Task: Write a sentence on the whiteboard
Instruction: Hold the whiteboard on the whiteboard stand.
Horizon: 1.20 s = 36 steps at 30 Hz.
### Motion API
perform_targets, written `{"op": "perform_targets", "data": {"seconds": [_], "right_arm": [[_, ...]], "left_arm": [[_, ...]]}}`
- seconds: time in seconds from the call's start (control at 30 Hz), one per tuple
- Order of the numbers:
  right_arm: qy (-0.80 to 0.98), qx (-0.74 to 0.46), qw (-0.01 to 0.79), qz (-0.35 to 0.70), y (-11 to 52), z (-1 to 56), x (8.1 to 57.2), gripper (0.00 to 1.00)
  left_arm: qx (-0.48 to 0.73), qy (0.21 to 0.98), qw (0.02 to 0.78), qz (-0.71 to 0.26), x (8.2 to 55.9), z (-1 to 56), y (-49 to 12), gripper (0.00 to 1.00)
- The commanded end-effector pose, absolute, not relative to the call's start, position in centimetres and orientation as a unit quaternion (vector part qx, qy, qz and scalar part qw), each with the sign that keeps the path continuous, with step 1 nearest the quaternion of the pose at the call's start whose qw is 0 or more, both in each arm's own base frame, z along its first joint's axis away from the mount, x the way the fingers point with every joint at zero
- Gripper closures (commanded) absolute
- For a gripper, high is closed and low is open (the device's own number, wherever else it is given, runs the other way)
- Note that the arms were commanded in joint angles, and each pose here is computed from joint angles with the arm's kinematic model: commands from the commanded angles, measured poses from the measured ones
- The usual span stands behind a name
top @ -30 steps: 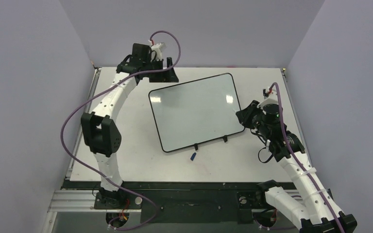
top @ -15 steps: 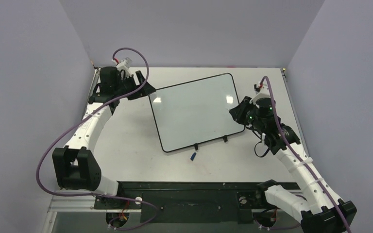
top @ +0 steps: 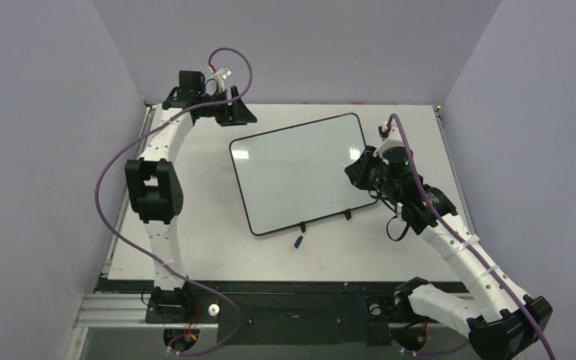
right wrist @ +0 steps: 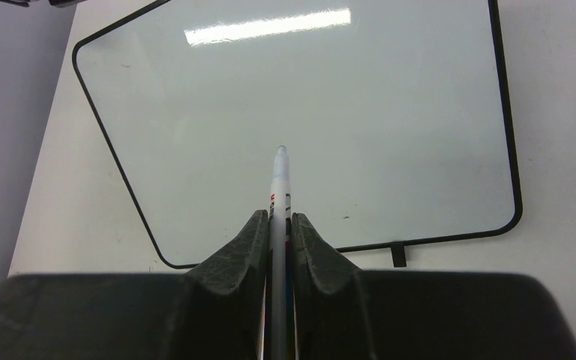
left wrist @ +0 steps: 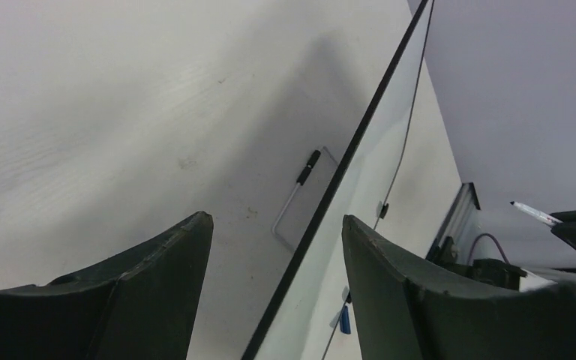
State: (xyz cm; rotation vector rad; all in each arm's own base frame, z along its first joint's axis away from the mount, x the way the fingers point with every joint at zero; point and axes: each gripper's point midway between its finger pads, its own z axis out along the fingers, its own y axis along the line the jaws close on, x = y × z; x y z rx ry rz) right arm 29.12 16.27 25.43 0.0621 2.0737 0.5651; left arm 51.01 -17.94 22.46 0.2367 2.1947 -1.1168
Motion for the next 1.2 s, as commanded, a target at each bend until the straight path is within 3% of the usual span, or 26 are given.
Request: {"op": "perform_targets", "data": {"seconds": [0.0, 0.1, 0.47, 1.0, 1.17], "right_arm": [[0.838, 0.022, 0.498, 0.221, 15.9, 27.3, 29.4, 1.00], [0.840, 0.020, 0.496, 0.219, 15.9, 27.2, 29.5, 1.00], [0.847, 0.014, 0.486, 0.215, 16.2, 26.3, 29.7, 1.00], [0.849, 0.010, 0.481, 0.218, 16.4, 26.0, 29.6, 1.00], [0.849, 0.009, 0.480, 0.218, 16.4, 26.0, 29.5, 1.00]], "left_arm": [[0.135, 0.803, 0.249, -0.524, 49.0, 23.0, -20.1, 0.43], [0.149, 0.795, 0.238, -0.538, 49.3, 22.8, -21.1, 0.50], [0.178, 0.783, 0.208, -0.558, 47.9, 22.0, -23.6, 0.50], [0.201, 0.802, 0.177, -0.534, 46.9, 19.7, -25.5, 0.61], [0.205, 0.804, 0.173, -0.531, 46.7, 19.5, -25.7, 0.74]]}}
